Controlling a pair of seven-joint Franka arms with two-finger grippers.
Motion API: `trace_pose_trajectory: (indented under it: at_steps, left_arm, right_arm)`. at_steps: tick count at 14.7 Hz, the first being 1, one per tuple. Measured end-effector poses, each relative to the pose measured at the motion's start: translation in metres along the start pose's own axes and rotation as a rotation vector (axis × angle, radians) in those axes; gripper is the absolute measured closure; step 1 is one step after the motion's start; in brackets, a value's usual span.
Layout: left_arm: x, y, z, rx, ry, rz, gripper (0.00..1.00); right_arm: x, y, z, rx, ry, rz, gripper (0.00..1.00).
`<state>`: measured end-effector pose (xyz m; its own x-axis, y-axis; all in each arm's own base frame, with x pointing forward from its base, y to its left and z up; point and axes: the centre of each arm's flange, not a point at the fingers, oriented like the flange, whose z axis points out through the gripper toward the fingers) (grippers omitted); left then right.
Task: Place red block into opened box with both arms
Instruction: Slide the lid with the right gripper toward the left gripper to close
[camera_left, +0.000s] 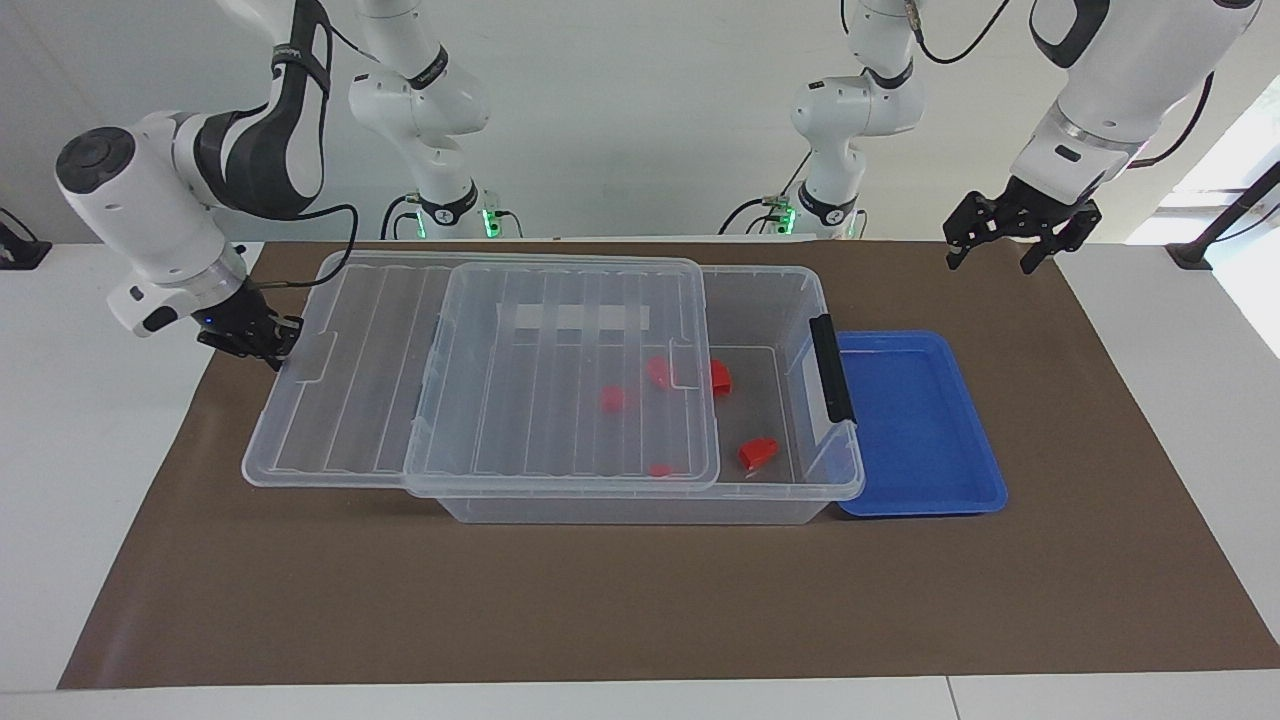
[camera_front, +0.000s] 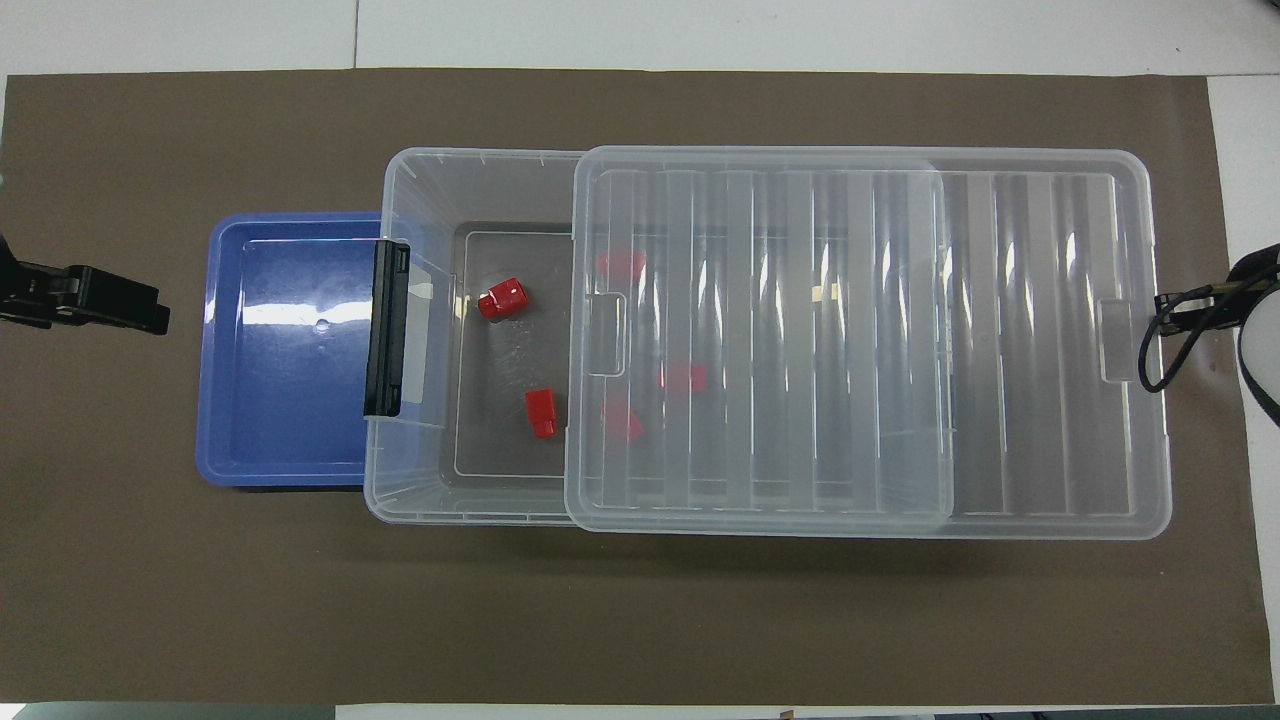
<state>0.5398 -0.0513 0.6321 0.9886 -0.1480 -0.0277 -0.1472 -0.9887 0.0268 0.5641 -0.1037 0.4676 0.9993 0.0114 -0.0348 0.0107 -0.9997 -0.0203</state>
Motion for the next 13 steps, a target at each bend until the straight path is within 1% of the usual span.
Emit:
trace_pose_trajectory:
  at_steps: [4, 9, 13]
  left_arm:
    - [0.000, -0.001, 0.000, 0.001, 0.000, -0.002, 0.00]
    - [0.000, -0.002, 0.000, 0.001, 0.000, -0.004, 0.00]
    - [0.000, -0.002, 0.000, 0.001, 0.000, -0.004, 0.00]
  right_arm:
    - [0.003, -0.019, 0.001, 0.004, 0.000, 0.014, 0.99]
    - [0.005, -0.045, 0.011, 0.010, 0.025, 0.036, 0.99]
    - [0.004, -0.062, 0.011, 0.014, 0.034, 0.055, 0.99]
